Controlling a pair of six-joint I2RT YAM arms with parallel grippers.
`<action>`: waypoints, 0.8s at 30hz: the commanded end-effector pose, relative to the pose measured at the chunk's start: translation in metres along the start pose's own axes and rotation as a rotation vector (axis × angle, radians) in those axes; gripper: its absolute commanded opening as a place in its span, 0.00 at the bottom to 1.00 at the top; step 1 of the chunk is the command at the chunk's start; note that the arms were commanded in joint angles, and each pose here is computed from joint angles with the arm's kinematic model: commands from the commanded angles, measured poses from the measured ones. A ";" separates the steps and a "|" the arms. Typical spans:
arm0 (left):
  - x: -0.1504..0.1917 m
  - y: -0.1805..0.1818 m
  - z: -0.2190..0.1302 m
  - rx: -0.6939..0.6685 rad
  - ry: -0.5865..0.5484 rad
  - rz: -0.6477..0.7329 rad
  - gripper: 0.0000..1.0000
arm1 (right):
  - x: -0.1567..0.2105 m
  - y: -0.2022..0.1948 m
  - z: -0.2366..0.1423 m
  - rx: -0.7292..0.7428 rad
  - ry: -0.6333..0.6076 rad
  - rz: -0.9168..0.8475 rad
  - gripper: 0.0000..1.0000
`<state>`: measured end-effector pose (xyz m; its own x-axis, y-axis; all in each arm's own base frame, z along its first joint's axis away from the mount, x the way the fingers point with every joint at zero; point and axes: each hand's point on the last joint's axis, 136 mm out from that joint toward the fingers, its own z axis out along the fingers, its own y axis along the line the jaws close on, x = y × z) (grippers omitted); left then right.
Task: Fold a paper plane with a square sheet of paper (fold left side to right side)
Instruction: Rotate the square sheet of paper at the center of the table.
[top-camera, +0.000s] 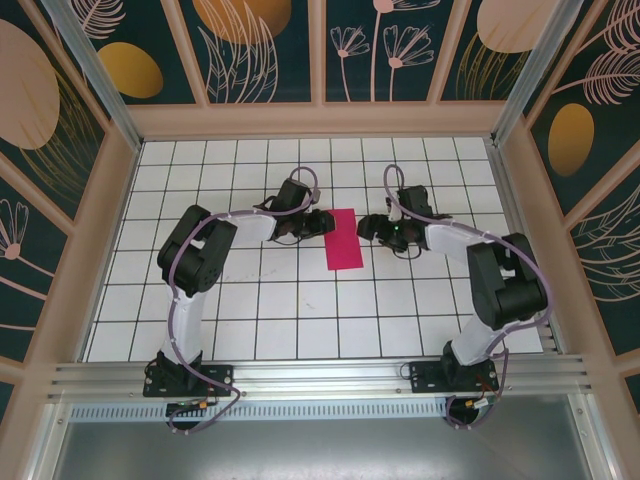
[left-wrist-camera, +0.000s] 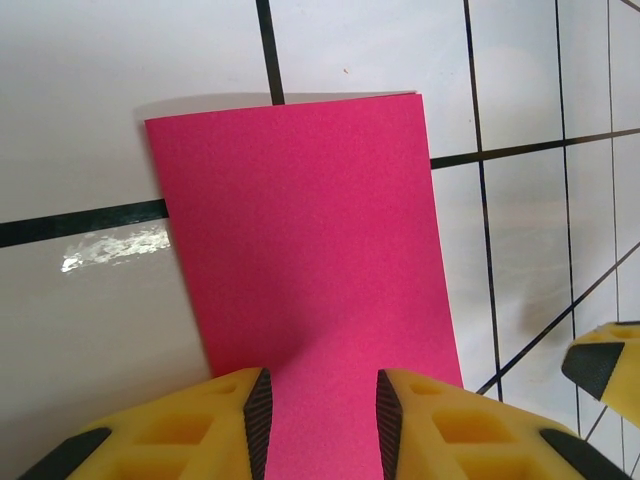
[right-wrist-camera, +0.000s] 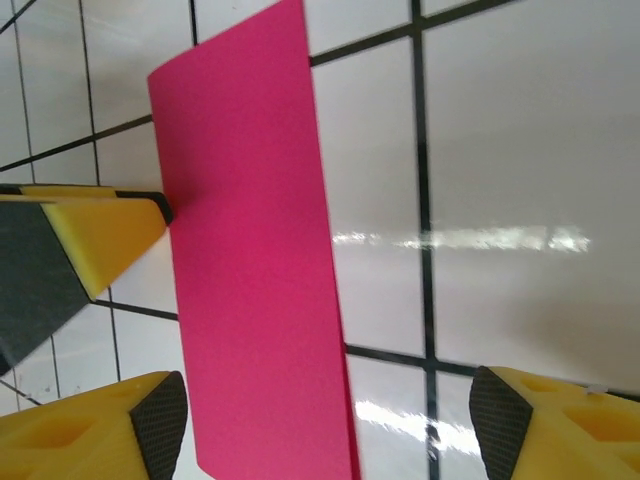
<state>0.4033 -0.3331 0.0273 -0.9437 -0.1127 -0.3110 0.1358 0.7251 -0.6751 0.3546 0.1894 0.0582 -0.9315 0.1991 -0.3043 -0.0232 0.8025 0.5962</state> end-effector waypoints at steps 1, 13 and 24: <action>0.015 0.019 0.004 -0.060 0.029 -0.015 0.35 | -0.020 0.020 0.007 -0.078 -0.005 -0.019 0.74; 0.020 0.025 0.001 -0.088 0.021 -0.015 0.31 | 0.011 0.013 0.024 -0.002 0.103 0.043 0.67; 0.022 0.028 0.001 -0.091 0.023 -0.017 0.30 | 0.046 0.011 0.024 0.032 0.173 0.067 0.67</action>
<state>0.4032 -0.3296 0.0248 -0.9334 -0.1252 -0.3363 0.1404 0.7351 -0.6633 0.3382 0.2203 0.0346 -0.9708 0.1570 -0.1815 0.0169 0.7992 0.6008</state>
